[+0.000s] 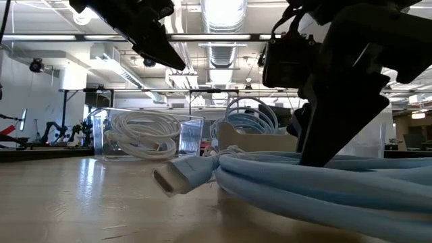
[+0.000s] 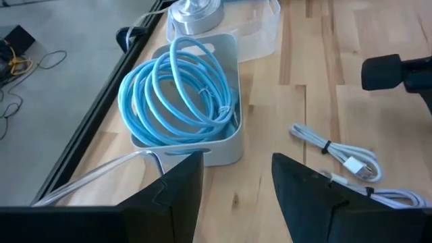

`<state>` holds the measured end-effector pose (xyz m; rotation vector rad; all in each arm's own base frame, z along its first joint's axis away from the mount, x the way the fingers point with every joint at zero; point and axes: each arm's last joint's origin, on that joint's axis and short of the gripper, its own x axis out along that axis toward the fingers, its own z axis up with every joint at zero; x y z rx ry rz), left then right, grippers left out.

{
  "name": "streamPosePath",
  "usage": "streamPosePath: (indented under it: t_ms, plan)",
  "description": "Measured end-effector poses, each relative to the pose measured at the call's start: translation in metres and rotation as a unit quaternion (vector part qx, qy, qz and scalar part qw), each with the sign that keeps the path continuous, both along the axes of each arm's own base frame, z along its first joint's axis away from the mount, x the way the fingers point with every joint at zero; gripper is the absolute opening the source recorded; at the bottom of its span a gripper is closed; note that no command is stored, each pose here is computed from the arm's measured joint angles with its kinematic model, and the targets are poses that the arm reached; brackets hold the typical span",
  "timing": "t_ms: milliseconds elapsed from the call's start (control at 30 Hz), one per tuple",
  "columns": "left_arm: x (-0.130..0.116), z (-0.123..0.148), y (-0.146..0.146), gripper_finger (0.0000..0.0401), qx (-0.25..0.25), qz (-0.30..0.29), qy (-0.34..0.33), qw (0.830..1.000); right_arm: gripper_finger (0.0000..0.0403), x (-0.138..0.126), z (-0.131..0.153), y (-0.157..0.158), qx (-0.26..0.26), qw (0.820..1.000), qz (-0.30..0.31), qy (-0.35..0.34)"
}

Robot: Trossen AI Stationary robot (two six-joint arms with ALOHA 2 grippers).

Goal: Pick & Place USB Port
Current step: Put the blue HDMI cable into the gray bin

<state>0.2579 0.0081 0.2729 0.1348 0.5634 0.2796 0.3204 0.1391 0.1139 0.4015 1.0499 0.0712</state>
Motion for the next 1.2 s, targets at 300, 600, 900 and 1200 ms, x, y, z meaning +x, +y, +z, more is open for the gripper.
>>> streamPosePath:
  t_ms: [300,600,900,1200]
  plan:
    - [0.000,0.000,0.000,0.0181,0.011,-0.007,0.007,1.000,0.0044,0.003,0.010,0.002,-0.055,0.998,0.015,0.027]
    - [-0.001,-0.001,0.000,0.0181,0.032,-0.019,0.018,0.999,0.0033,0.004,0.061,-0.006,-0.152,0.986,0.060,0.028]
    - [-0.001,-0.001,0.000,0.0181,0.039,-0.019,0.020,0.999,0.0033,-0.011,0.130,-0.066,-0.315,0.949,-0.004,0.012]
    - [-0.001,-0.001,0.000,0.0181,0.046,-0.023,0.023,0.998,0.0033,-0.022,0.164,-0.162,-0.473,0.877,-0.079,-0.014]
